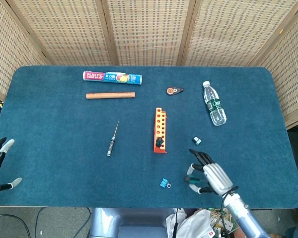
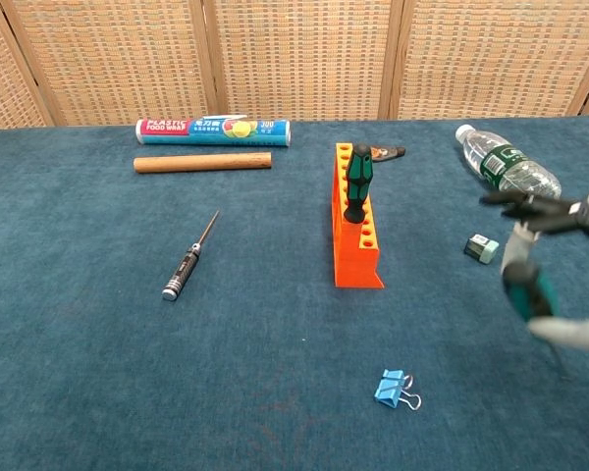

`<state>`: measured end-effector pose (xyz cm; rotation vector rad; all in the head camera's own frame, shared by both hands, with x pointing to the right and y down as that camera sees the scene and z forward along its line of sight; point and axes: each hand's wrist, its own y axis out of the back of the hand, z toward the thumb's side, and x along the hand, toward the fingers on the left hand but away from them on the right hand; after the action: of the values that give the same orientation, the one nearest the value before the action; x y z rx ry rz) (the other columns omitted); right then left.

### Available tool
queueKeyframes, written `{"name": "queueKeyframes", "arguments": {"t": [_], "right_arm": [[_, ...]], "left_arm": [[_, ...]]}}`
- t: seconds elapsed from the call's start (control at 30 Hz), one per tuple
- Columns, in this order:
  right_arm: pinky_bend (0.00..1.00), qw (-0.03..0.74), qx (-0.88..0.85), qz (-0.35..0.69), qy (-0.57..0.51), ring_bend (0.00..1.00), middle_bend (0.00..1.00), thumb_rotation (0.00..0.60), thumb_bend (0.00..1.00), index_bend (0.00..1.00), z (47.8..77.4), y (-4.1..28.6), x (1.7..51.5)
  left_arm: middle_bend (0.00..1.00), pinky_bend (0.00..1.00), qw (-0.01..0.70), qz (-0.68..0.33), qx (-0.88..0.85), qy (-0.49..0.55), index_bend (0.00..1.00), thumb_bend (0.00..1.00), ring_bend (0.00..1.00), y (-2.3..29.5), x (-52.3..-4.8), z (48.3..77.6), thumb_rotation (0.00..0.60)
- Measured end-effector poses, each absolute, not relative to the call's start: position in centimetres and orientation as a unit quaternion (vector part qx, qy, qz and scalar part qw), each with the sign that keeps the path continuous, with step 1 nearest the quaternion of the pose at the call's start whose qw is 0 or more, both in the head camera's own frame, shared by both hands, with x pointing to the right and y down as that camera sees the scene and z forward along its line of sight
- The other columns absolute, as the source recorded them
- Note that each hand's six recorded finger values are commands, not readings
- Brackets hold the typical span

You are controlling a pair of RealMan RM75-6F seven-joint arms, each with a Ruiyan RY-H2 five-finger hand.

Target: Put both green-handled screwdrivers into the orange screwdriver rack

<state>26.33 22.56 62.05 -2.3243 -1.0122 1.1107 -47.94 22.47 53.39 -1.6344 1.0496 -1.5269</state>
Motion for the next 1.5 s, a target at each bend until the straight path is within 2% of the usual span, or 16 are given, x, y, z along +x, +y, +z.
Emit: {"name": "queueKeyframes", "arguments": {"t": [0.17,0.43,0.9,1.5], "right_arm": [[0.00,0.174,-0.819,0.368,-0.404,0.00,0.00,0.600,0.36,0.60,59.8,19.7,26.6],[0.00,0.158,-0.813,0.341,-0.445,0.00,0.05,0.600,0.38,0.61,58.2,16.3,26.0],[0.00,0.219,-0.791,0.335,-0.463,0.00,0.07,0.600,0.38,0.61,56.2,10.6,24.0],[0.00,0.247,-0.779,0.317,-0.482,0.00,0.08,0.600,0.38,0.61,53.4,5.0,20.4]], "left_arm": [[0.00,0.00,0.327,-0.584,-0.625,0.402,0.00,0.00,0.00,22.4,-48.1,53.4,0.600],[0.00,0.00,0.329,-0.589,-0.617,0.405,0.00,0.00,0.00,22.1,-48.4,53.4,0.600],[0.00,0.00,0.331,-0.599,-0.602,0.411,0.00,0.00,0.00,21.6,-48.9,53.7,0.600],[0.00,0.00,0.330,-0.611,-0.594,0.407,0.00,0.00,0.00,21.2,-49.0,54.4,0.600]]}}
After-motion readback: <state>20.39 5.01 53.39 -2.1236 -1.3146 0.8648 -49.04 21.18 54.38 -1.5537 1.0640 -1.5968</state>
